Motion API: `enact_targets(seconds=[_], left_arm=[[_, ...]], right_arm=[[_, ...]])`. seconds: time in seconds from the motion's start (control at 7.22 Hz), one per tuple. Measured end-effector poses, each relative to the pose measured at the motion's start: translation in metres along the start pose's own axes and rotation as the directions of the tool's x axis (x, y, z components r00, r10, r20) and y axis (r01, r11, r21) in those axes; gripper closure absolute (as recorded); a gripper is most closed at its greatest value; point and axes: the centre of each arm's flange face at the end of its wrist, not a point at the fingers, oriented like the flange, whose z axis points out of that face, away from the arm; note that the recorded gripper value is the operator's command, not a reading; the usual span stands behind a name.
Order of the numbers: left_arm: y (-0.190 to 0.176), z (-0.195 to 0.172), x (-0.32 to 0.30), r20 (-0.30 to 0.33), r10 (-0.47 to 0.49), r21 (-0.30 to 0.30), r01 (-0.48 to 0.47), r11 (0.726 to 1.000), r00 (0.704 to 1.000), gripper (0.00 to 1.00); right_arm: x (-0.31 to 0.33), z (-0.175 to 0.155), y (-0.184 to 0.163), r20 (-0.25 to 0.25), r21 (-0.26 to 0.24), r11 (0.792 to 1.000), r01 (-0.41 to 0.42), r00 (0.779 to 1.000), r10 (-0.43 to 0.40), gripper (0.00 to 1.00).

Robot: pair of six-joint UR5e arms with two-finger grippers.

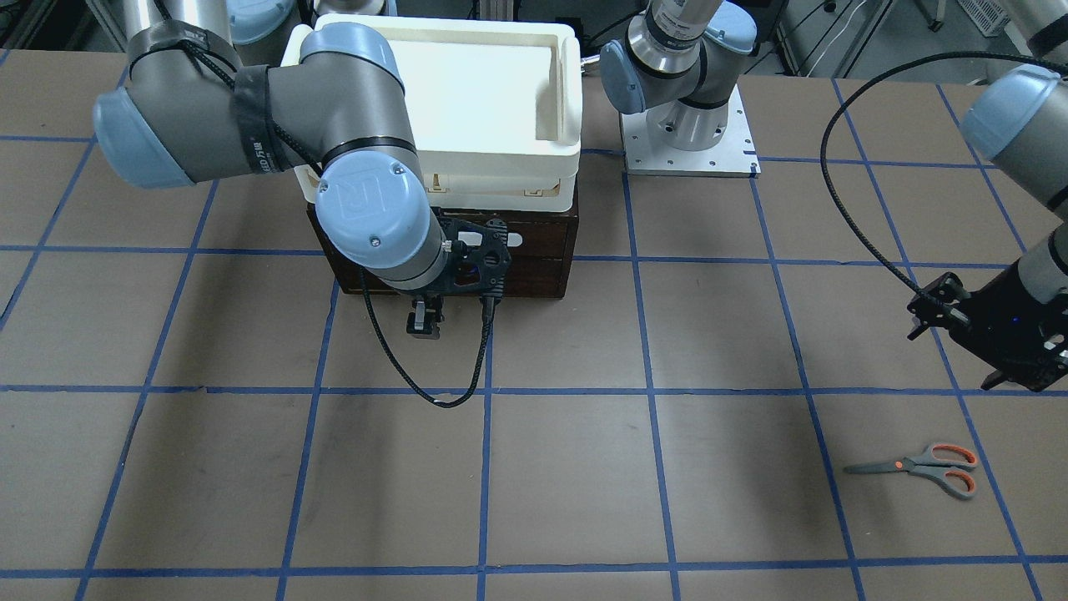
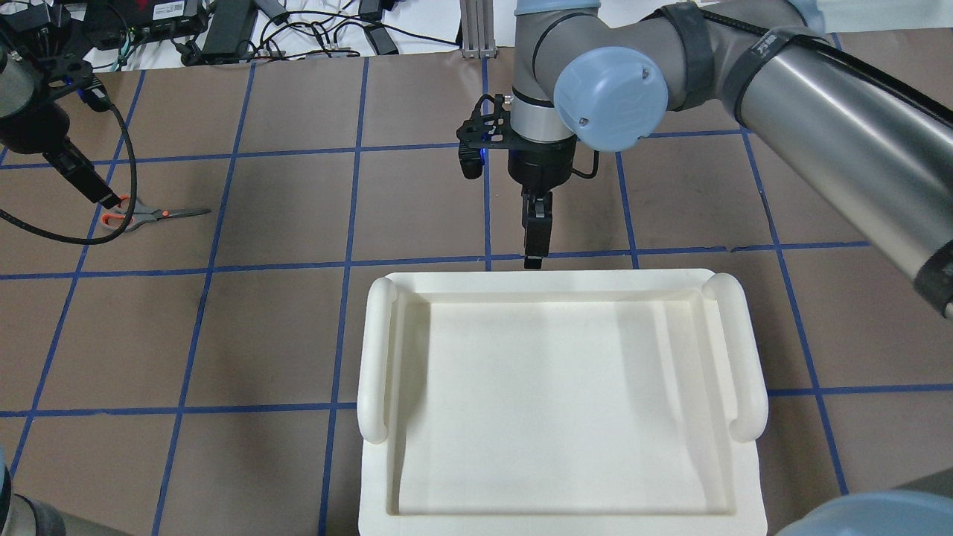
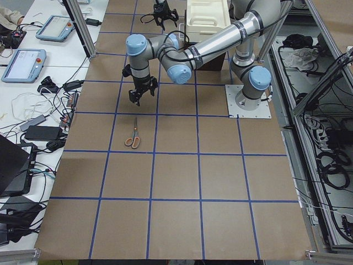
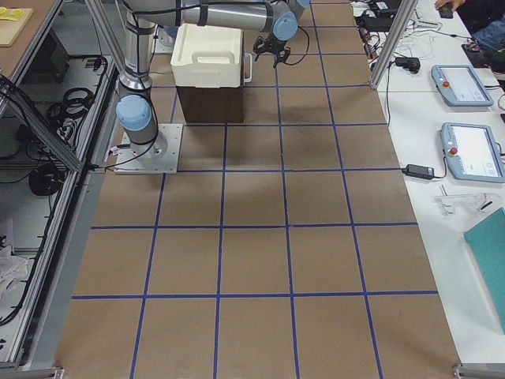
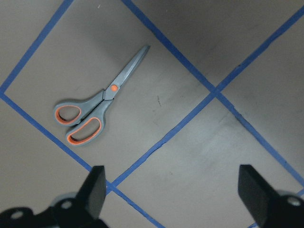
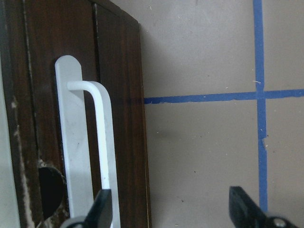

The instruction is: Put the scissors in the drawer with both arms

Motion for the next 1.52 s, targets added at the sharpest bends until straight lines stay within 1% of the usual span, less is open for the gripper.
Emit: enact_targets(seconds=[0.14,0.28,0.42,0.55,0.69,0.83,0.97,1.11,1.39,1.52], left_arm=[[0.008,0.009,-0.01,-0.007,0.053,0.002,-0.053,0.999,0.999,0.0],[0.01,0.019,-0.019,-0.007,0.125,0.002,-0.125,0.992,0.992,0.0],[0.01,0.032,-0.029,0.008,0.219,0.002,-0.219,0.976,0.976,0.0],[0.012,0.048,-0.038,0.011,0.305,0.001,-0.305,0.952,0.952,0.0],[0.019,0.063,-0.048,0.011,0.369,0.001,-0.37,0.929,0.929,0.0],[0.024,0.078,-0.058,0.021,0.44,-0.002,-0.44,0.898,0.898,0.0],[0.027,0.092,-0.066,0.027,0.488,-0.005,-0.488,0.873,0.873,0.0],[0.027,0.103,-0.07,0.03,0.515,0.008,-0.516,0.857,0.856,0.0],[0.018,0.127,-0.08,0.054,0.578,0.061,-0.581,0.812,0.814,0.0],[0.015,0.137,-0.088,0.069,0.602,0.069,-0.605,0.793,0.796,0.0]], right_arm=[[0.002,0.004,0.001,-0.003,-0.039,0.999,0.032,0.999,-0.032,0.15],[0.003,0.007,0.002,-0.003,-0.066,0.996,0.052,0.999,-0.052,0.19],[0.005,0.01,0.002,0.001,-0.074,0.996,0.059,0.998,-0.059,0.19],[0.006,0.015,-0.001,0.007,-0.077,0.995,0.063,0.998,-0.062,0.19],[0.006,0.019,-0.005,0.012,-0.08,0.994,0.067,0.998,-0.067,0.19],[0.006,0.02,-0.008,0.012,-0.082,0.994,0.072,0.997,-0.071,0.19],[0.004,0.018,-0.009,0.01,-0.08,0.994,0.076,0.997,-0.075,0.19],[0.003,0.017,-0.011,0.014,-0.078,0.994,0.079,0.997,-0.078,0.19],[-0.003,0.021,-0.015,0.033,-0.074,0.993,0.087,0.996,-0.085,0.19],[-0.005,0.023,-0.017,0.043,-0.075,0.993,0.091,0.995,-0.088,0.19]])
